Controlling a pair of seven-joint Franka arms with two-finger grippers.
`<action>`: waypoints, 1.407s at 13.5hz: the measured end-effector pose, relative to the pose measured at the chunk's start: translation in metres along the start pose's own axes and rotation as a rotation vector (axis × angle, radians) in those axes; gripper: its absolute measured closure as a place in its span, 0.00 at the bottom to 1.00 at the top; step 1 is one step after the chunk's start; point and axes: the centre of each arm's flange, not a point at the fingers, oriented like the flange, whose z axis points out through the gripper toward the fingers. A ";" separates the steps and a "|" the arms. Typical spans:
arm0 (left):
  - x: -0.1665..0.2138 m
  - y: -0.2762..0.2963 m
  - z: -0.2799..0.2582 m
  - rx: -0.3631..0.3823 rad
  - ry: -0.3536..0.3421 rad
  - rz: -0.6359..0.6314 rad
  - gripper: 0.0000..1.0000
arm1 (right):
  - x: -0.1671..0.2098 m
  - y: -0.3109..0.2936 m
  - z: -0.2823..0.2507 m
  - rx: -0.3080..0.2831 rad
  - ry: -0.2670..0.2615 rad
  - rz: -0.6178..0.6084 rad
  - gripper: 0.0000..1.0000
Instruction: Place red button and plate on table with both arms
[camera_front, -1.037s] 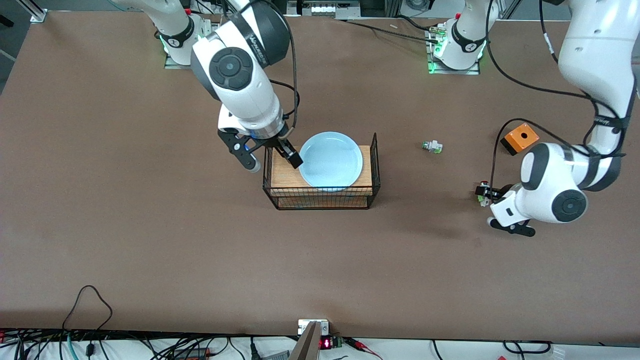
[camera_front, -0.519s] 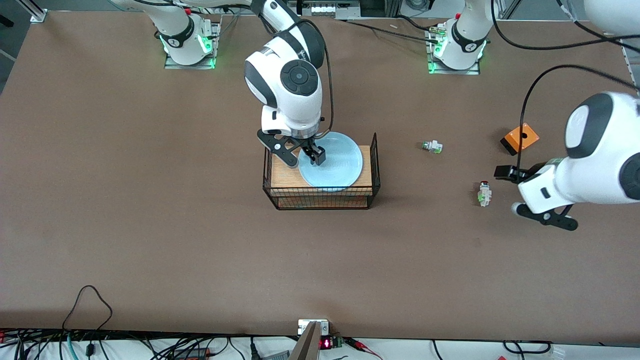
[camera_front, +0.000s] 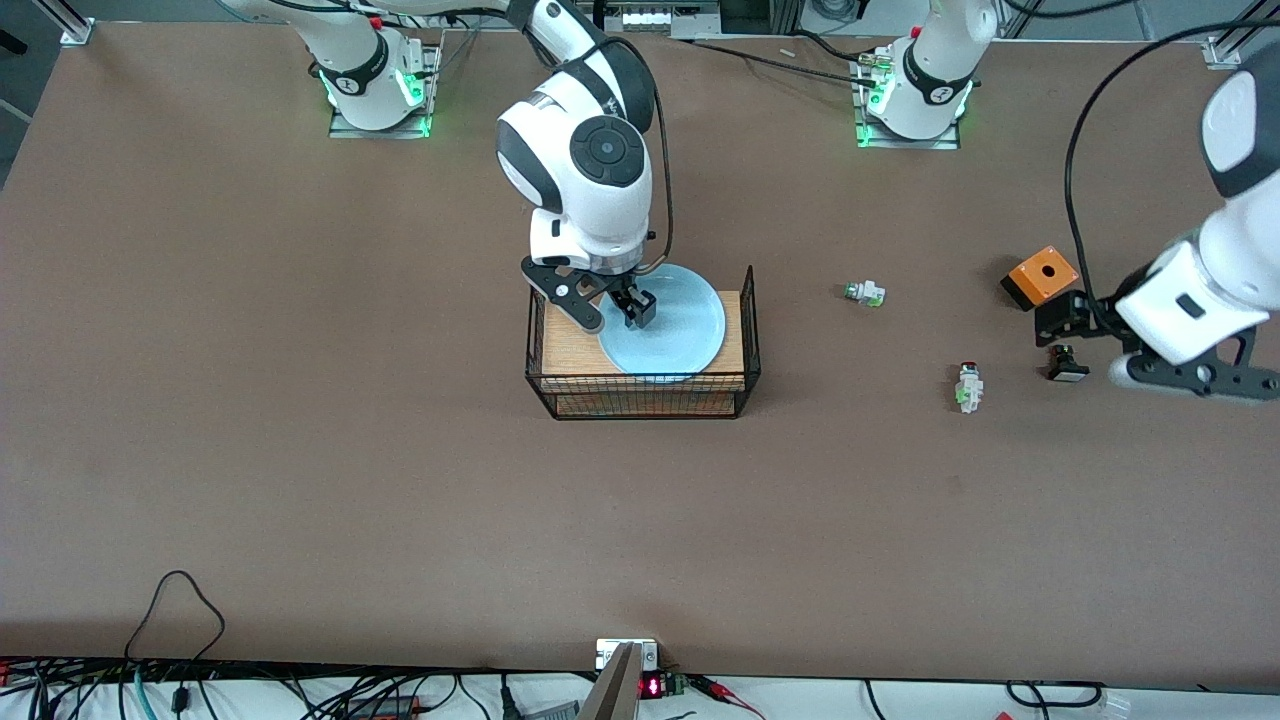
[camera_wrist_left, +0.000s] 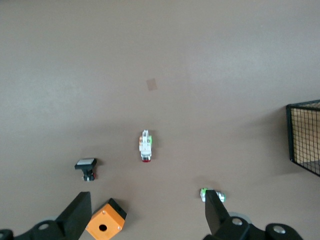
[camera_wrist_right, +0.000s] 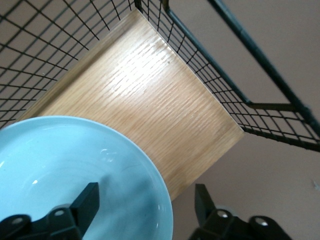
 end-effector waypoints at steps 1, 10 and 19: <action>-0.017 0.012 -0.003 0.010 0.002 0.004 0.00 | -0.003 -0.001 0.005 -0.007 0.004 -0.007 0.16; -0.041 0.015 0.001 0.021 -0.002 -0.008 0.00 | -0.012 -0.002 0.012 -0.017 -0.053 0.034 0.66; -0.041 0.016 0.001 0.021 -0.003 -0.008 0.00 | -0.022 0.000 0.001 -0.025 -0.109 0.051 0.94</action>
